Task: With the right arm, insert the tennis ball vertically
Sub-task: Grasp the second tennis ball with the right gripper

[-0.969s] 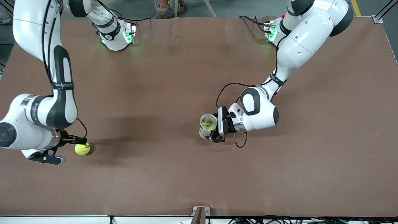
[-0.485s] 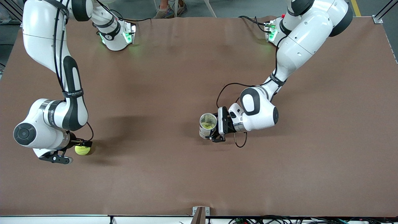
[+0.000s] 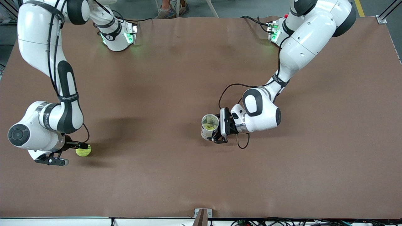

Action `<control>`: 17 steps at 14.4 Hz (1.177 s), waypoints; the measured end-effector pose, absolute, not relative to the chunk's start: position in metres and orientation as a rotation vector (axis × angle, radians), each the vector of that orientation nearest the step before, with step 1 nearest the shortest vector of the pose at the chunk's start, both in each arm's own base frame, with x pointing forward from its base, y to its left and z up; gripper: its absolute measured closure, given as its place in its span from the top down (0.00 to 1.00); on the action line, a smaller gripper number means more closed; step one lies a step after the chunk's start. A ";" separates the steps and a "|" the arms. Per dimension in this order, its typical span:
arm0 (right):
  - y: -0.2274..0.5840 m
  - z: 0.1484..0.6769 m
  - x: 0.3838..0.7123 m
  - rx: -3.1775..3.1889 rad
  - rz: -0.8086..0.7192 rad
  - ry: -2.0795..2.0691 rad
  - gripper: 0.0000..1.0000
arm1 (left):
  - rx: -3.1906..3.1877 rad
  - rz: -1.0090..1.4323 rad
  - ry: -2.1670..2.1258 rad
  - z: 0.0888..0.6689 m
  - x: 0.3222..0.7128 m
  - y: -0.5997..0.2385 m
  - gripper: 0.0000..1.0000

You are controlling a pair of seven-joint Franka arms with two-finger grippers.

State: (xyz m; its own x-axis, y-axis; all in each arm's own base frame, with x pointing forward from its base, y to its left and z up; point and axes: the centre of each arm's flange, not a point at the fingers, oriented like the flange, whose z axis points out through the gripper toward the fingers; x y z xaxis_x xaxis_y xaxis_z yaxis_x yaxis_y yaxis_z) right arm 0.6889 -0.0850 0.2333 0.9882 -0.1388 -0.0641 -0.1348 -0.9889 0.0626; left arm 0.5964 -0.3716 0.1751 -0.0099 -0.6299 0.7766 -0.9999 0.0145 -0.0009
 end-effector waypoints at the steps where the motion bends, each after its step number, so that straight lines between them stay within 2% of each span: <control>1: -0.088 0.231 0.689 3.086 -0.098 -0.217 1.00 | 1.677 0.800 -1.702 0.175 0.596 -0.372 0.81; 8: -0.080 0.228 0.690 3.105 -0.094 -0.202 1.00 | 1.680 0.796 -1.700 0.174 0.596 -0.371 0.87; 10: -0.079 0.227 0.690 3.106 -0.094 -0.200 0.97 | 1.689 0.789 -1.687 0.174 0.595 -0.372 0.89; 17: -0.080 0.214 0.692 3.098 -0.086 -0.197 0.96 | 1.697 0.787 -1.681 0.174 0.596 -0.371 0.89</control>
